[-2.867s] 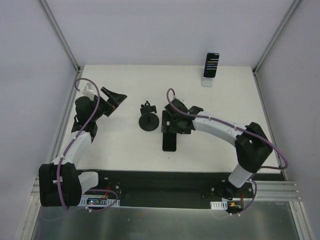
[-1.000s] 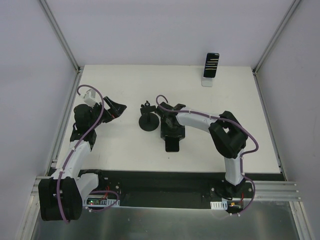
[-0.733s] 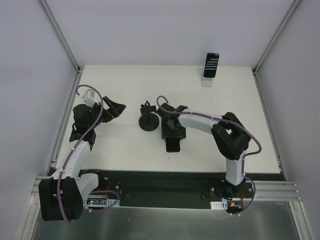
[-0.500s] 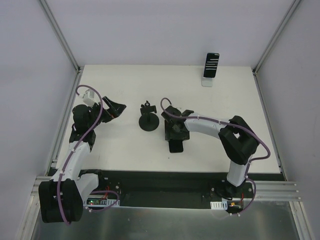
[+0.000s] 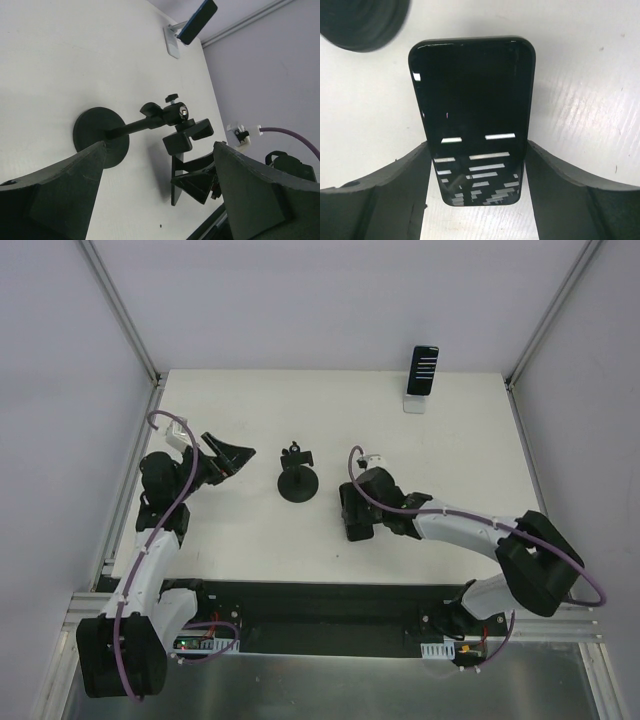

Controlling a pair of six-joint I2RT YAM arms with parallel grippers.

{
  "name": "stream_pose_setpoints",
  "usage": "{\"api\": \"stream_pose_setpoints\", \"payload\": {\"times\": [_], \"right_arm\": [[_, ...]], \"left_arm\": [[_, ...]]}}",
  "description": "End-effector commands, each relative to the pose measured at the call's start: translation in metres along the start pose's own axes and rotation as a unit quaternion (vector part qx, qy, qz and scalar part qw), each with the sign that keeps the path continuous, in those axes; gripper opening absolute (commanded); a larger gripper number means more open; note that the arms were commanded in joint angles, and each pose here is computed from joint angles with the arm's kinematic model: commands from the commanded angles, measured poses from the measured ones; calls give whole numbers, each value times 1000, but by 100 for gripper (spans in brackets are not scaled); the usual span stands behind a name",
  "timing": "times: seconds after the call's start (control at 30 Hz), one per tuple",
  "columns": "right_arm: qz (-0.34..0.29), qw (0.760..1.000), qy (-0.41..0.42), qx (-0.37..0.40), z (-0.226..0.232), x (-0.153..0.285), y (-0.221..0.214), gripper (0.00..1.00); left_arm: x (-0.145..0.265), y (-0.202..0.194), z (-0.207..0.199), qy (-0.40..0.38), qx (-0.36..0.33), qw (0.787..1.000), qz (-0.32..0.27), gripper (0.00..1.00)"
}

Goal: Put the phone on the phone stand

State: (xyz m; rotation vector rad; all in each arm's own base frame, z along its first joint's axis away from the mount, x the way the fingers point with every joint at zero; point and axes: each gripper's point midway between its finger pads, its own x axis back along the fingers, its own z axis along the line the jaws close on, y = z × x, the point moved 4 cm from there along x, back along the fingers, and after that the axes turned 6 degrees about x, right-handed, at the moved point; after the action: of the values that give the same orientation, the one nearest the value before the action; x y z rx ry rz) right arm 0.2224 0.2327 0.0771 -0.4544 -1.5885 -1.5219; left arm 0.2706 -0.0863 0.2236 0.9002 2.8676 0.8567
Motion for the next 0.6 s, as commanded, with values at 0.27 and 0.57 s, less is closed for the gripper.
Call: {"api": "stream_pose_setpoints", "payload": {"times": [0.27, 0.57], "right_arm": [[-261, 957, 121, 33, 25, 76, 92, 1], [-330, 921, 199, 61, 36, 137, 106, 1]], "left_arm": [[9, -26, -145, -91, -138, 985, 53, 92], [-34, -97, -175, -70, -192, 968, 149, 83]]}}
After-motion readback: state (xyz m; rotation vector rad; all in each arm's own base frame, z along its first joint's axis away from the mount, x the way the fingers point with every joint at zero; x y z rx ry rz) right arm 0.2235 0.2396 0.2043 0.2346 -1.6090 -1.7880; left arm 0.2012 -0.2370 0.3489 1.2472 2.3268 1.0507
